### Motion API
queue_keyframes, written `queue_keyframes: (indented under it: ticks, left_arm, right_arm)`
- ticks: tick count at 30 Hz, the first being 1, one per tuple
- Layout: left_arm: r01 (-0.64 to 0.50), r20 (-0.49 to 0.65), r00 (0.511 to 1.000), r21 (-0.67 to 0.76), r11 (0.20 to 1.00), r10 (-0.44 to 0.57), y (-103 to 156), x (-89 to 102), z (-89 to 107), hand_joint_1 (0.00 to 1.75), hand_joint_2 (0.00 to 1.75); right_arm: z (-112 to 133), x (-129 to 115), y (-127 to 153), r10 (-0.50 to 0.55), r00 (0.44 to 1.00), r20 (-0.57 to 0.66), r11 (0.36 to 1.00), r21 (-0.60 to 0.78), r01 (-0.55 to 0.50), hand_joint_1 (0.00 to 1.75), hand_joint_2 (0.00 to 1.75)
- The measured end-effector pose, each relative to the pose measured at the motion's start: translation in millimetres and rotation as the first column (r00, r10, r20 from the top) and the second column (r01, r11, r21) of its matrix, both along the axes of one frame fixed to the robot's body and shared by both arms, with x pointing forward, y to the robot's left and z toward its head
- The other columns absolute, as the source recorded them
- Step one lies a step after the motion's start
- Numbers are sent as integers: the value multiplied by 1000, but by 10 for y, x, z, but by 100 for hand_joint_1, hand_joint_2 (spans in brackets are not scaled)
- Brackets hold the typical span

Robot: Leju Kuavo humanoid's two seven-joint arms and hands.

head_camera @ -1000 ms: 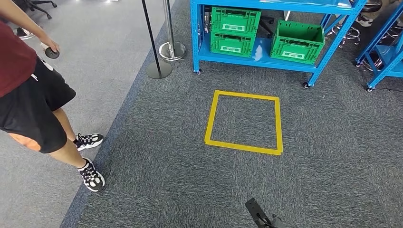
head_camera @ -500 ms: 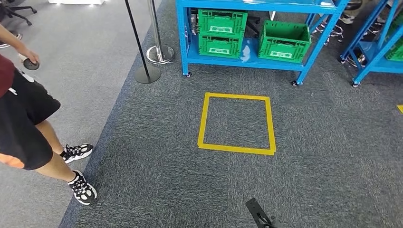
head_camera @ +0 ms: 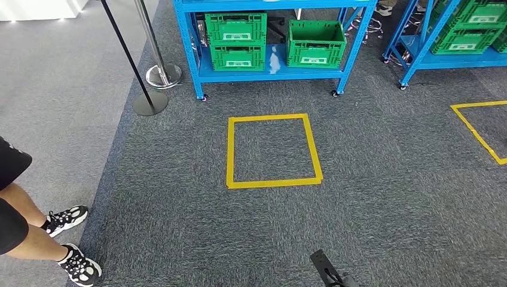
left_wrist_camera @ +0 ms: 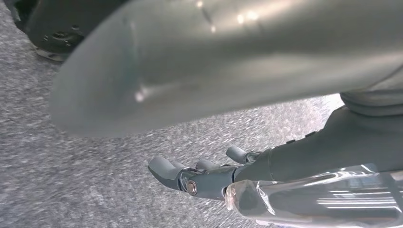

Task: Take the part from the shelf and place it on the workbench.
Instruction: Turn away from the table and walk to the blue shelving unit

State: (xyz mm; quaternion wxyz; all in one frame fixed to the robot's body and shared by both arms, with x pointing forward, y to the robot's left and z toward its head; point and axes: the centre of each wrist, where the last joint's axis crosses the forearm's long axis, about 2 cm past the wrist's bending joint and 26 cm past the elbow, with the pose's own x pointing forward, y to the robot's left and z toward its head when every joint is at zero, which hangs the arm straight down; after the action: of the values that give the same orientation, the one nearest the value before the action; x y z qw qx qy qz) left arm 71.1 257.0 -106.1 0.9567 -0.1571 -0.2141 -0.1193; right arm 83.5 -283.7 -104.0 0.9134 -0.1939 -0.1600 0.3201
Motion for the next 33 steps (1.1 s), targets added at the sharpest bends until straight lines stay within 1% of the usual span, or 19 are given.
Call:
queue_keyframes:
  ticks: [4, 33]
  left_arm:
    - [-1, 0, 1000, -1, 1000, 1, -4, -1, 0, 0, 0]
    - [8, -7, 1000, 7, 1000, -8, -1, 3, 0, 0, 0]
  right_arm:
    - [-5, -28, 2, 5, 1000, 0, 1000, -2, -5, 0, 0]
    - [-3, -24, 28, 36, 999, 12, 999, 1, -36, 0, 0]
